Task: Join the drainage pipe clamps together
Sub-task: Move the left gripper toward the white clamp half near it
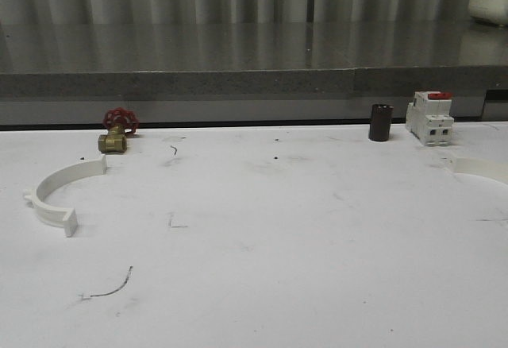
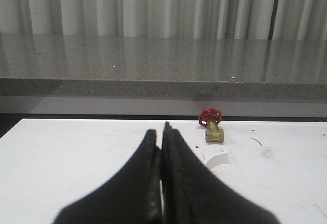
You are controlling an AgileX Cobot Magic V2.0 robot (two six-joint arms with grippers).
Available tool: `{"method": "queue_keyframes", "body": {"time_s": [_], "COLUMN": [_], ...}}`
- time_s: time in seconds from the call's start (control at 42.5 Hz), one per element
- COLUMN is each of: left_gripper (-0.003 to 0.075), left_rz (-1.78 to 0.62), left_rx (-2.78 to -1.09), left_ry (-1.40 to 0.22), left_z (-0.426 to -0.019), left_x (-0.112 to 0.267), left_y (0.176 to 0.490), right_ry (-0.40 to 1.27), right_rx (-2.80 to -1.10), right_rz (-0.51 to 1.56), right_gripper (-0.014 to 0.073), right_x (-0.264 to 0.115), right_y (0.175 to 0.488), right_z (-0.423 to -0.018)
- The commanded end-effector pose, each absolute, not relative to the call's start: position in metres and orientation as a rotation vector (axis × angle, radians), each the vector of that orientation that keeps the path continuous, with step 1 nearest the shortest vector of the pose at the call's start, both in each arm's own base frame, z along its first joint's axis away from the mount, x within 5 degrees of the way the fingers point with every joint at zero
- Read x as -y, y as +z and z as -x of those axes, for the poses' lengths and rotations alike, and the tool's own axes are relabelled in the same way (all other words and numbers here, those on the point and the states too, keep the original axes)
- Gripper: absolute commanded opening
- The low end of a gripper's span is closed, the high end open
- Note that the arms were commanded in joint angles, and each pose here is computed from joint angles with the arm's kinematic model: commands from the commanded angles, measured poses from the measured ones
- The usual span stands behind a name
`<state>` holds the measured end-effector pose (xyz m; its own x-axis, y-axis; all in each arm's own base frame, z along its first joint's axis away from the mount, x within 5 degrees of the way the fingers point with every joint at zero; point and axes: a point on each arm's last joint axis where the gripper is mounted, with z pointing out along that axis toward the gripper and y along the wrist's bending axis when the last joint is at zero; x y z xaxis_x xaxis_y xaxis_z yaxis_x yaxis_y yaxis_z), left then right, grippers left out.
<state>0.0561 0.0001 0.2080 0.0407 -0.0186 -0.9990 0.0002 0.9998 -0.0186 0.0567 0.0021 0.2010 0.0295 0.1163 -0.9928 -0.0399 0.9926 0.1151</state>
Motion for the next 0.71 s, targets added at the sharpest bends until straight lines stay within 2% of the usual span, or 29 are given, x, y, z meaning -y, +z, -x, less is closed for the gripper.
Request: {"method": "queue_keyframes", "body": {"time_s": [0.0, 0.541, 0.683], "left_gripper": [-0.002, -0.002, -0.002], "left_rz": [0.011, 0.01, 0.008], "left_rx": [-1.467, -1.46, -1.386], "left_ry": [-0.028, -0.028, -0.03], "left_z": [-0.0561, -0.056, -0.0547], "left_x": [0.0006, 0.0006, 0.0008], "left_y": [0.2072, 0.2079, 0.2163], "right_ry": [0.1, 0.098, 0.098], "right_rx": [-1.429, -1.395, -1.357], "right_rz": [-0.047, -0.045, -0.044], "right_gripper": [-0.0068, -0.0067, -0.0067], "right_x": [-0.0015, -0.0013, -0.0012], "right_y": [0.2113, 0.2144, 0.2205], "right_z": [-0.0545, -0.054, -0.0529]}}
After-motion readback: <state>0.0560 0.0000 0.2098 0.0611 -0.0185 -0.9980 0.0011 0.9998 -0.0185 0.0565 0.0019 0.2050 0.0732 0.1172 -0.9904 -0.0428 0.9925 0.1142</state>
